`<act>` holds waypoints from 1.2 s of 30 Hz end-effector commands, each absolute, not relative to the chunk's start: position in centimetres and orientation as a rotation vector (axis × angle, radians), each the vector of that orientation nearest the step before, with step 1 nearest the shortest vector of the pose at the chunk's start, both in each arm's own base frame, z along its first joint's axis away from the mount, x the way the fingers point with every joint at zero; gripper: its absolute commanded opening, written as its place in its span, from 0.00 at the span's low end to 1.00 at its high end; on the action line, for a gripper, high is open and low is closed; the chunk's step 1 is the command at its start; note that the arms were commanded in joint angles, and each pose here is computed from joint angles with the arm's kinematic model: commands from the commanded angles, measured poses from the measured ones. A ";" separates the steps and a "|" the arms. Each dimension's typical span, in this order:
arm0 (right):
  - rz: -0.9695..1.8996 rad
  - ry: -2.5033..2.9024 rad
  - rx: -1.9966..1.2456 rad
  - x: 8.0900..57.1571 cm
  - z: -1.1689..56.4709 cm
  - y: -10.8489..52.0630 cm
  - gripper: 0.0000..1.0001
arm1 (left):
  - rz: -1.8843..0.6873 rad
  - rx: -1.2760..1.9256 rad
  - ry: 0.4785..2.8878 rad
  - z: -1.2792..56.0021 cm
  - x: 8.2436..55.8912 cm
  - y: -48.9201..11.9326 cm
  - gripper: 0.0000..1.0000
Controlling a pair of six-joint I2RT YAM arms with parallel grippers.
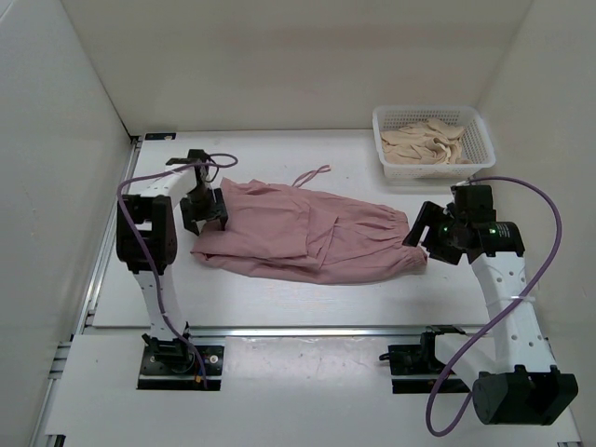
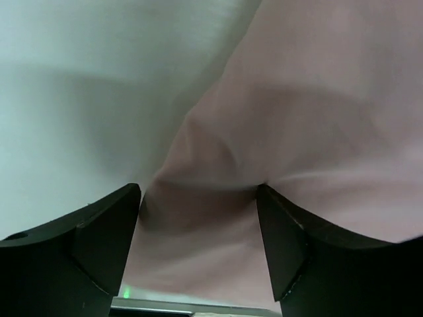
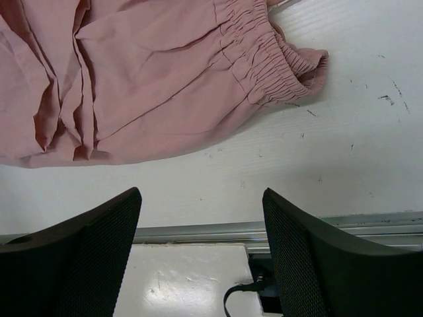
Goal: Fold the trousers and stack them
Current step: Fold the trousers
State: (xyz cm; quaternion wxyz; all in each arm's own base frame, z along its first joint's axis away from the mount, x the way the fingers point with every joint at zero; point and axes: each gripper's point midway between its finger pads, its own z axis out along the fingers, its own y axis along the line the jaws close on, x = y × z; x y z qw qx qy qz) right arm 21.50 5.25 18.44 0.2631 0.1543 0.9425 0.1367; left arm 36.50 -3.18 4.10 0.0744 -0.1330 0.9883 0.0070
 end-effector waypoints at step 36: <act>0.363 2.570 0.417 21.3 18.0 5.3 0.79 | -0.213 -0.177 2.480 25.7 36.4 -23.7 0.10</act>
